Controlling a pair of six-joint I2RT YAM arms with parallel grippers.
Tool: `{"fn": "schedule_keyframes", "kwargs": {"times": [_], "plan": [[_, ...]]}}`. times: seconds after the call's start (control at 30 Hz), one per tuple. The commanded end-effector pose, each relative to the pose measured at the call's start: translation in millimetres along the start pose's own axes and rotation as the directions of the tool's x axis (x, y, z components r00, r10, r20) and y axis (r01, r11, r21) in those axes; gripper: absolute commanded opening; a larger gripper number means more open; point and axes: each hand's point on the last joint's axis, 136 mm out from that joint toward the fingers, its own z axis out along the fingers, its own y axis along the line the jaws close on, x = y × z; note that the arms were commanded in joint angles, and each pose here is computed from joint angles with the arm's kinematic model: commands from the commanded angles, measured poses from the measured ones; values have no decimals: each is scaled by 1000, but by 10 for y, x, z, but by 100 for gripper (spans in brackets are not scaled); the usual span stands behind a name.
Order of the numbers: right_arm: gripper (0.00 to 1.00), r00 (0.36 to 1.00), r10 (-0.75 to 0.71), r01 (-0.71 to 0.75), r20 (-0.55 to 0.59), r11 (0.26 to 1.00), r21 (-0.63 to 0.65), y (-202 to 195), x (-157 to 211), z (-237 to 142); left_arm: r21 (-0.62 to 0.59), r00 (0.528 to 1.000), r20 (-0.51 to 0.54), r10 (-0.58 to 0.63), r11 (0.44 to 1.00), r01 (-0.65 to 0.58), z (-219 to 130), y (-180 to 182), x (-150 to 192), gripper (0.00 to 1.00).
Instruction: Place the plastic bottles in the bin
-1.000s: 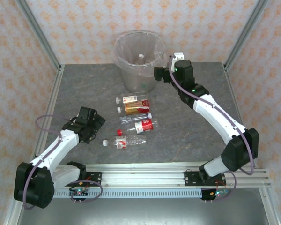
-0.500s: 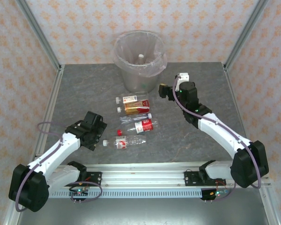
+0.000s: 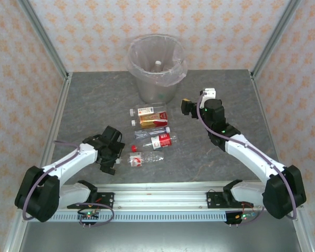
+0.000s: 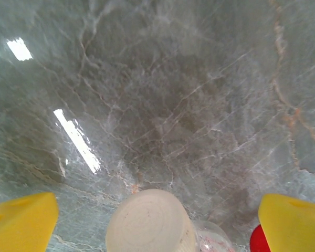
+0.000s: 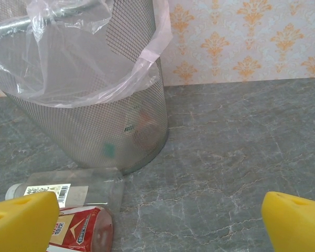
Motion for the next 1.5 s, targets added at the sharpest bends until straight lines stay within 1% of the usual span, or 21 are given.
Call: {"fn": "schedule_keyframes", "kwargs": {"times": [0.0, 0.17, 0.23, 0.43, 0.5, 0.6, 0.67, 0.83, 0.93, 1.0, 1.13, 1.2, 1.37, 1.47], "plan": [[99, 997, 36, -37, 68, 999, 12, -27, -149, -90, 0, 997, 1, -83, 997, 83, 52, -8, 14, 93], [99, 996, 43, -44, 72, 999, 20, -55, -146, -124, 43, 986, -11, -165, 985, 166, 162, -41, 13, 80], [99, 996, 41, -43, 75, 999, 25, -66, -148, -129, 47, 980, -16, -196, 979, 197, 201, -32, 10, 72], [99, 995, 41, -43, 90, 999, 20, -48, -214, -131, 74, 975, -1, -223, 972, 223, 223, -71, -28, 52], [99, 995, 42, -44, 95, 999, 17, -41, -223, -126, 76, 973, -5, -232, 970, 231, 241, -83, -23, 44], [99, 995, 41, -42, 93, 999, 18, -40, -217, -111, 74, 971, -19, -238, 968, 239, 274, -101, 1, 35], [99, 995, 40, -42, 92, 999, 14, -29, -220, -104, 73, 970, -20, -243, 967, 243, 285, -107, 3, 26], [99, 995, 40, -42, 92, 999, 14, -25, -230, -100, 107, 964, -12, -265, 958, 265, 237, -164, -51, 1], [99, 995, 41, -42, 94, 999, 14, -28, -237, -103, 131, 964, 15, -266, 956, 262, 139, -201, -116, 0], [99, 995, 42, -44, 93, 999, 17, -33, -235, -97, 149, 963, 15, -267, 953, 262, 74, -247, -149, 0], [99, 995, 51, -53, 89, 998, 21, -41, -212, -84, 183, 956, -9, -294, 939, 291, -62, -325, -195, 0], [99, 994, 58, -61, 88, 998, 23, -47, -201, -80, 195, 950, -41, -308, 930, 310, -159, -361, -168, 0], [99, 993, 78, -80, 86, 996, 30, -70, -159, -72, 235, 952, -55, -300, 923, 304, -399, -456, -182, 0], [99, 992, 93, -96, 88, 995, 32, -78, -139, -70, 255, 952, -95, -292, 917, 307, -433, -553, -151, 0]]}}
